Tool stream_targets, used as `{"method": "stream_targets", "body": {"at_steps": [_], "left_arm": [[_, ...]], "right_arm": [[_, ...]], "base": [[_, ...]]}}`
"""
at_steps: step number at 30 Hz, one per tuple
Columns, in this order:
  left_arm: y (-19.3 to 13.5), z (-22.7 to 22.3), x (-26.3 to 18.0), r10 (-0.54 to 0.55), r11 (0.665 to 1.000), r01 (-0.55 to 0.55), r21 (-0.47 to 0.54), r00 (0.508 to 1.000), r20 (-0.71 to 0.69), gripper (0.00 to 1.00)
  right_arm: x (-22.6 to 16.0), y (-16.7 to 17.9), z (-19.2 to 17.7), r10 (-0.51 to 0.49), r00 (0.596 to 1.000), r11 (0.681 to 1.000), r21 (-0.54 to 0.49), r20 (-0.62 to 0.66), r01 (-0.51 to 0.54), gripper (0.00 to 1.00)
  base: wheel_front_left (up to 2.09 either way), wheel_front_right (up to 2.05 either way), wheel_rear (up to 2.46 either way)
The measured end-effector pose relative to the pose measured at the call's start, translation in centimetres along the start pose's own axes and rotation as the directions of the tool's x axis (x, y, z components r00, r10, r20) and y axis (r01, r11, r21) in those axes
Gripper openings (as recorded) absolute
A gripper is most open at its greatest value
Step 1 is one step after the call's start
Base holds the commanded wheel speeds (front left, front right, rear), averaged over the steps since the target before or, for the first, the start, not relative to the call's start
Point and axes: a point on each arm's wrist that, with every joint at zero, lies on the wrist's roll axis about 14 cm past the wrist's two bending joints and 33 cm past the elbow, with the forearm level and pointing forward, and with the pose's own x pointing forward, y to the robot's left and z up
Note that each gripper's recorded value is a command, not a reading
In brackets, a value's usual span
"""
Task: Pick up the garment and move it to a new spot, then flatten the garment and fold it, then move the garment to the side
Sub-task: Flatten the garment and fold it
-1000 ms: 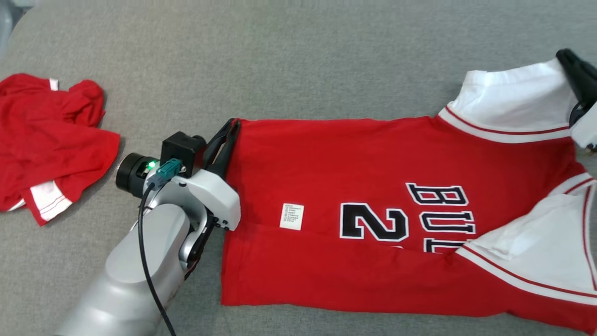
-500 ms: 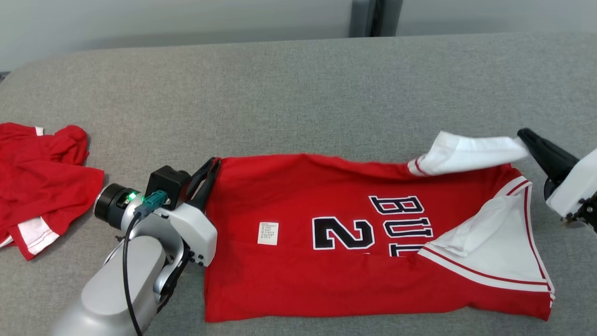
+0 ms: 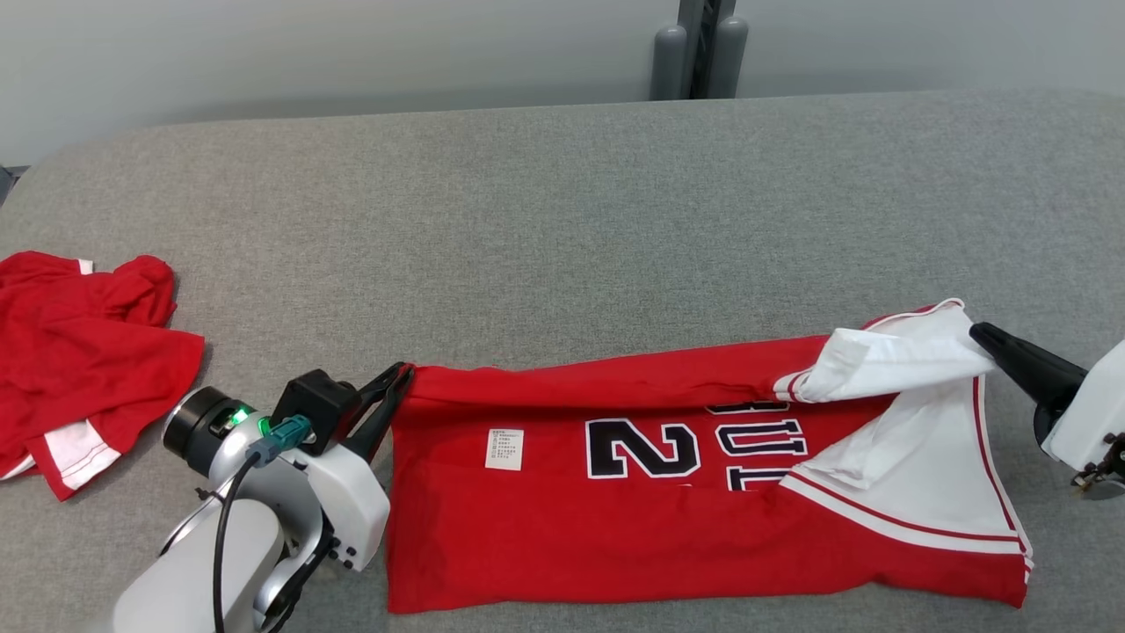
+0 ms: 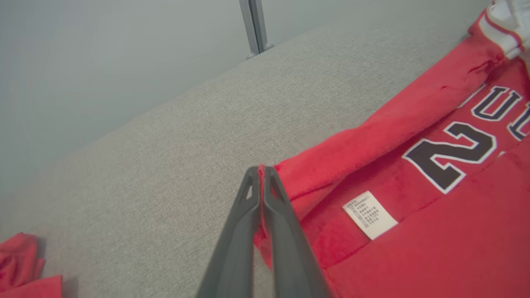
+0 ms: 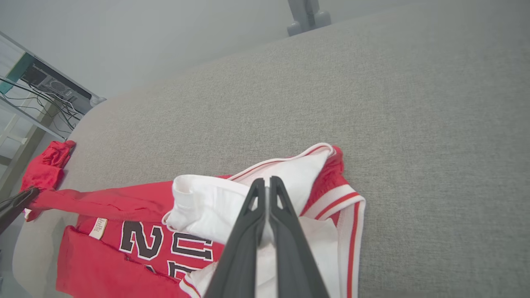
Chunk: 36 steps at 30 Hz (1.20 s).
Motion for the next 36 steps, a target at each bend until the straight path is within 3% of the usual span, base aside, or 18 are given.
{"method": "stream_targets", "body": {"at_steps": [19,20,22,23,24,25,26,27,32,36], "left_arm": [[-1.8,-4.0,-3.1,-0.091,0.988,0.109,0.111,0.983,-0.157,0.0],[-2.1,-4.3,-3.2,-0.098,0.987,0.117,0.11,0.981,-0.167,0.0],[-2.5,-4.7,-3.5,-0.113,0.985,0.135,0.107,0.975,-0.19,0.0],[-2.7,-5.0,-3.6,-0.121,0.984,0.144,0.104,0.972,-0.201,0.15],[-3.0,-5.2,-3.8,-0.127,0.984,0.15,0.1,0.969,-0.211,0.38],[-3.0,-5.5,-3.9,-0.127,0.983,0.153,0.101,0.966,-0.223,0.38],[-2.9,-5.9,-4.2,-0.125,0.982,0.155,0.11,0.962,-0.241,0.81],[-2.9,-5.9,-4.2,-0.125,0.982,0.155,0.11,0.962,-0.241,1.0],[-2.1,-5.8,-4.4,-0.09,0.982,0.125,0.141,0.968,-0.234,1.0],[-1.0,-4.3,-4.0,-0.029,0.991,0.05,0.128,0.986,-0.166,1.0]], "right_arm": [[-3.1,-0.7,-5.3,-0.007,0.976,0.995,0.093,-0.217,0.028,0.0],[-3.1,-0.6,-5.2,-0.006,0.976,0.995,0.094,-0.215,0.027,1.0],[-3.3,-0.7,-5.7,-0.006,0.971,0.994,0.104,-0.239,0.032,1.0],[-3.5,-0.6,-6.3,-0.003,0.965,0.993,0.109,-0.263,0.033,1.0],[-3.7,-0.5,-6.8,0.001,0.96,0.993,0.113,-0.28,0.032,1.0],[-3.8,-0.5,-6.9,0.003,0.958,0.992,0.119,-0.286,0.033,1.0],[-4.0,-0.6,-7.0,0.002,0.957,0.991,0.128,-0.291,0.037,1.0],[-4.0,-0.6,-7.0,0.002,0.957,0.991,0.128,-0.291,0.037,1.0],[-5.2,-1.5,-8.4,-0.015,0.93,0.986,0.148,-0.368,0.075,1.0],[-5.2,-1.5,-6.8,-0.033,0.954,0.986,0.147,-0.298,0.08,1.0]], "base": [[0.0,0.0,0.0],[0.0,0.0,0.0],[0.0,0.0,0.0],[0.0,0.0,0.0],[0.0,0.0,0.0],[0.0,0.0,0.0],[0.0,0.0,0.0],[0.0,0.0,0.0],[0.0,0.0,0.0],[0.0,0.0,0.0]]}}
